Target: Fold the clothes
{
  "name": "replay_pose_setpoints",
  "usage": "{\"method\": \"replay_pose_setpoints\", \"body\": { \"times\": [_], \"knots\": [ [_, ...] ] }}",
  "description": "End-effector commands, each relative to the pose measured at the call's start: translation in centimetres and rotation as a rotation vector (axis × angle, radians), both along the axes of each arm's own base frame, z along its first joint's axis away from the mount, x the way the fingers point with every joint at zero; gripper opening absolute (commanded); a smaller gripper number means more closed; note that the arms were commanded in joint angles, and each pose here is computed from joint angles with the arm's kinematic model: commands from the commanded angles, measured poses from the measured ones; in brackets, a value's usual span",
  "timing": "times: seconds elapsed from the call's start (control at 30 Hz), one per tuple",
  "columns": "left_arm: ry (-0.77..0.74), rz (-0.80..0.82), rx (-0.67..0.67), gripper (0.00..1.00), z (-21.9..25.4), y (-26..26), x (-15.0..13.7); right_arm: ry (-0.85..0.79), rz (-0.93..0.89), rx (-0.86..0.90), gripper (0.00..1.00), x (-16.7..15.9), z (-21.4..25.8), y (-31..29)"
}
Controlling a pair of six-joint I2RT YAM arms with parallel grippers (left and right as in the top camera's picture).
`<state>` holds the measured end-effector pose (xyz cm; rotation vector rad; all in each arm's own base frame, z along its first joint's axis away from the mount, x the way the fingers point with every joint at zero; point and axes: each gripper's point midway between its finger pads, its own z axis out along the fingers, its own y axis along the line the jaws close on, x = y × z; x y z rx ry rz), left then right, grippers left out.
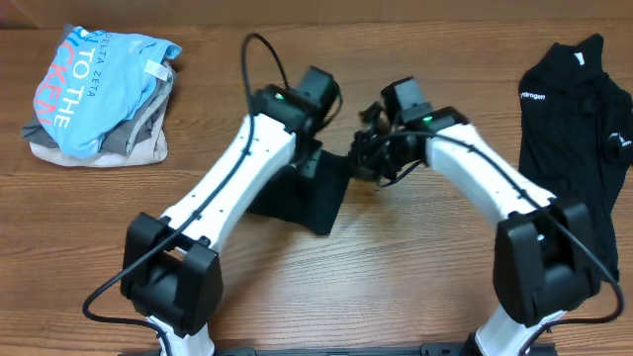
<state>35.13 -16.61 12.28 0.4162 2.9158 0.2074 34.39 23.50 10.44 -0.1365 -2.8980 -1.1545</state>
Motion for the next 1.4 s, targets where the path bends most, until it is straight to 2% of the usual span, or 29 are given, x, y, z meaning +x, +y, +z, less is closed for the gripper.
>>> {"method": "replay_pose_setpoints", "body": {
  "times": [0.0,0.03,0.07,0.13,0.17,0.3,0.5,0.7,0.87,0.97,1.07,1.2,1.27,1.37],
  "knots": [
    [0.016,-0.025,-0.074,0.1,-0.7,-2.1,-0.7,-0.181,-0.083,0.083,0.04,3.3,8.0,-3.8],
    [0.01,-0.031,-0.092,0.33,-0.6,-2.6,-0.6,-0.227,-0.113,0.085,0.04,3.8,9.9,-5.6],
    [0.007,-0.037,-0.107,0.64,-0.6,-3.1,-0.5,-0.263,-0.143,0.085,0.04,4.2,11.5,-7.1],
    [0.003,-0.043,-0.135,0.87,-0.6,-3.7,-0.4,-0.315,-0.2,0.083,0.06,4.6,14.0,-9.8],
    [0.004,-0.046,-0.15,0.91,-0.5,-4.0,-0.3,-0.332,-0.229,0.08,0.07,4.7,14.9,-11.0],
    [0.016,-0.067,-0.241,0.96,-0.4,-5.7,-0.4,-0.396,-0.323,0.065,0.09,4.4,17.4,-15.4],
    [0.003,-0.109,-0.395,0.95,1.3,-8.7,0.2,-0.384,-0.323,0.035,0.09,3.6,16.8,-16.9],
    [-0.099,-0.242,-0.558,1.0,9.2,-12.4,1.4,-0.383,-0.325,0.023,0.1,3.6,16.7,-17.1],
    [-0.248,-0.238,-0.611,1.0,18.1,-10.9,2.6,-0.358,-0.324,-0.016,0.1,3.1,15.9,-17.3],
    [-0.311,-0.201,-0.609,1.0,20.9,-8.8,3.5,-0.332,-0.296,-0.035,0.11,2.6,15.2,-16.6],
    [-0.389,-0.111,-0.549,1.0,22.6,-4.8,5.2,-0.275,-0.223,-0.062,0.14,1.3,13.6,-14.2],
    [-0.389,-0.006,-0.466,1.0,21.7,-0.5,6.3,-0.217,-0.072,-0.153,0.27,-1.1,9.7,-9.1],
    [-0.374,0.058,-0.39,1.0,20.6,2.2,6.5,-0.167,-0.062,-0.275,0.31,-2.2,6.0,-6.6],
    [-0.353,0.087,-0.318,1.0,19.6,4.0,6.4,-0.135,-0.02,-0.328,0.34,-3.5,2.9,-3.4]
  ]
}}
